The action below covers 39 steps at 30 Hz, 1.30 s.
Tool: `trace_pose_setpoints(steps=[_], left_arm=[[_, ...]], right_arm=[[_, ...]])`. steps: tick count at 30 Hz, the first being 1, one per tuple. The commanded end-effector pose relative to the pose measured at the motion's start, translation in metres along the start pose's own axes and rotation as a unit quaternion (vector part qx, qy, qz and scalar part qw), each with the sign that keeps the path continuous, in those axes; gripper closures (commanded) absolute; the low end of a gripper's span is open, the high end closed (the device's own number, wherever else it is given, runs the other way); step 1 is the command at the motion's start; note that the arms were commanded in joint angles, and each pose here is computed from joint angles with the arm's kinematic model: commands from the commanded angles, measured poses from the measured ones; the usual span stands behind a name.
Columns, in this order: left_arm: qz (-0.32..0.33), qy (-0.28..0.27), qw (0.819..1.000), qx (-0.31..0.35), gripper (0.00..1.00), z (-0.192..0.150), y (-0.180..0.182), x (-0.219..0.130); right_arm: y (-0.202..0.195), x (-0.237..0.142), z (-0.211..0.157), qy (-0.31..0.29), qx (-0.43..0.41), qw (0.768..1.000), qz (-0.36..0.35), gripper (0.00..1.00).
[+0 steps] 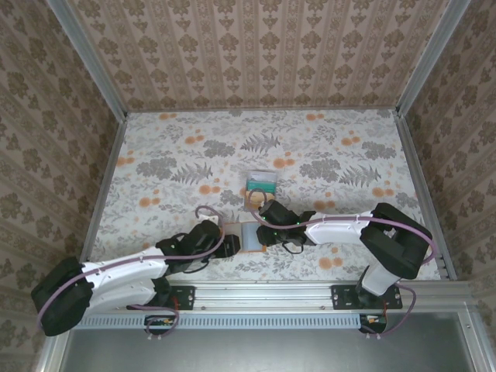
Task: Take the credit cards out of the card holder
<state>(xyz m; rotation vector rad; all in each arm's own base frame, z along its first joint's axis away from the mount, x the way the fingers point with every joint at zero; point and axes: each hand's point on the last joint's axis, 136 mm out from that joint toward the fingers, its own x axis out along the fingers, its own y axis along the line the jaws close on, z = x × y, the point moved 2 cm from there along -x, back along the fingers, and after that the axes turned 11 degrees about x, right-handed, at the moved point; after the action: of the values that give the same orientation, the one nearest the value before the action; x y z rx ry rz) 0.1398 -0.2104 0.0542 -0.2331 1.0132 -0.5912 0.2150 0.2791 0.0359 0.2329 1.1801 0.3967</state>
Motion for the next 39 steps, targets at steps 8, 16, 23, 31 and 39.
trace_pose_setpoints(steps=[8, 16, 23, 31, 39], left_arm=[[-0.038, -0.016, 0.999, 0.011, 0.38, 0.013, -0.023, -0.001], [-0.048, -0.022, 0.998, 0.019, 0.31, 0.017, -0.031, -0.006], [-0.055, -0.027, 0.998, 0.031, 0.31, 0.021, -0.040, -0.010], [-0.059, -0.019, 0.997, 0.037, 0.32, 0.023, -0.046, -0.002], [-0.073, -0.016, 0.996, 0.053, 0.35, 0.030, -0.067, 0.009]], right_arm=[[0.000, 0.008, -0.006, 0.013, 0.003, 1.000, -0.016, 0.72], [-0.002, 0.010, -0.008, 0.016, 0.002, 1.000, -0.020, 0.71], [-0.003, 0.011, -0.007, 0.016, 0.005, 1.000, -0.024, 0.71], [-0.004, 0.005, -0.002, 0.000, 0.012, 1.000, -0.026, 0.69], [-0.026, -0.025, 0.014, -0.070, 0.049, 0.995, -0.048, 0.65]])
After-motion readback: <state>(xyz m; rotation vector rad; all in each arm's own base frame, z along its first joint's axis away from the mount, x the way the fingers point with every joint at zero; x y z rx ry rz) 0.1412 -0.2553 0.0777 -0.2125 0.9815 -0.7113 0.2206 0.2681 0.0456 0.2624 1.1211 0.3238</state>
